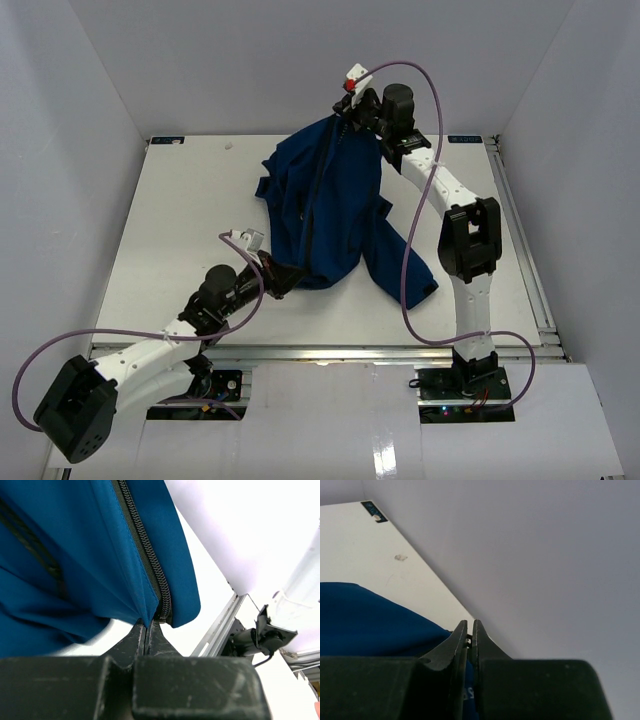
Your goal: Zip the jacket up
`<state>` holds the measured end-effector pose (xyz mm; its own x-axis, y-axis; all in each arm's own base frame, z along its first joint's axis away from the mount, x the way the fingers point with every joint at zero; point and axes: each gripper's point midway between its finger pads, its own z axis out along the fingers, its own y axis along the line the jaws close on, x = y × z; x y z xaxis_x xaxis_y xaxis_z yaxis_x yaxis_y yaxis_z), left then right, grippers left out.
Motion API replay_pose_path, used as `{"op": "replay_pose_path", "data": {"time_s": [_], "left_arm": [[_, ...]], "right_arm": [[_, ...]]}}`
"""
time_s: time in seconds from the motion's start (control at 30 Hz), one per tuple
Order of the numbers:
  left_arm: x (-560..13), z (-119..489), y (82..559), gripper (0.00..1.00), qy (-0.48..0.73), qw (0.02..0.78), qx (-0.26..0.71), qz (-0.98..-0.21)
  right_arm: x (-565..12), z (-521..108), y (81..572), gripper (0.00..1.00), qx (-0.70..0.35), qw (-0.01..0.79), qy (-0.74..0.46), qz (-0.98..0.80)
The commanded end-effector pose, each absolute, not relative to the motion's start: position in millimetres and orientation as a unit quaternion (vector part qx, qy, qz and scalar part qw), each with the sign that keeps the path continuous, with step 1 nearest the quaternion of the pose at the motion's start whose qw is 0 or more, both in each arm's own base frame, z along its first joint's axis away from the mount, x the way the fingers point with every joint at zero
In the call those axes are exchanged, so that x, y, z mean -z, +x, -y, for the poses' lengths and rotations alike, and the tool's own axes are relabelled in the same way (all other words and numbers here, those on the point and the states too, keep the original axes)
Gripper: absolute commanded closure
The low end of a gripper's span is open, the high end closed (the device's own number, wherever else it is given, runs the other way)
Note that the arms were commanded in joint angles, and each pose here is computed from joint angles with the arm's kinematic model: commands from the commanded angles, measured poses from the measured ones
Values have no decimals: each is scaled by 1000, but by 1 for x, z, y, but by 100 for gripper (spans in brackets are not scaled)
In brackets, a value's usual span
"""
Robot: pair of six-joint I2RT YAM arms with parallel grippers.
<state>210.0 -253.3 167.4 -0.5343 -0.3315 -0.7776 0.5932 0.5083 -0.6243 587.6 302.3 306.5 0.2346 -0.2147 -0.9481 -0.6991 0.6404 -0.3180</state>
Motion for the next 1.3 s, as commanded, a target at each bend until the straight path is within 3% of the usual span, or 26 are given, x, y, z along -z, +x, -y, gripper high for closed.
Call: {"op": "replay_pose_path", "data": {"time_s": [0.0, 0.3, 0.6, 0.93, 0.97, 1.03, 1.1, 1.17, 1.27], "left_arm": [[-125, 260, 140, 100, 176, 346, 525, -757], [-105, 257, 123, 100, 182, 316, 531, -765], [-71, 218, 146, 100, 49, 362, 454, -813], [-71, 199, 161, 100, -15, 399, 424, -813], [-73, 201, 161, 95, -8, 398, 426, -812], [-69, 206, 159, 68, 1, 383, 426, -820], [-71, 210, 157, 49, 13, 375, 429, -822], [-71, 212, 158, 39, 18, 369, 425, -827], [-81, 212, 164, 34, 12, 384, 424, -820]], "right_arm": [[-493, -147, 626, 92, 66, 866, -224, -442], [-479, -129, 637, 92, 65, 862, -204, -459], [-520, -90, 635, 92, 97, 886, -153, -427], [-491, -92, 625, 92, 47, 875, -166, -453], [-491, -96, 618, 92, 31, 874, -172, -453], [-456, -117, 610, 92, -35, 853, -202, -480], [-430, -135, 599, 92, -86, 833, -218, -501], [-378, -158, 583, 92, -147, 795, -222, -545], [-339, -191, 561, 92, -204, 752, -229, -584]]}}
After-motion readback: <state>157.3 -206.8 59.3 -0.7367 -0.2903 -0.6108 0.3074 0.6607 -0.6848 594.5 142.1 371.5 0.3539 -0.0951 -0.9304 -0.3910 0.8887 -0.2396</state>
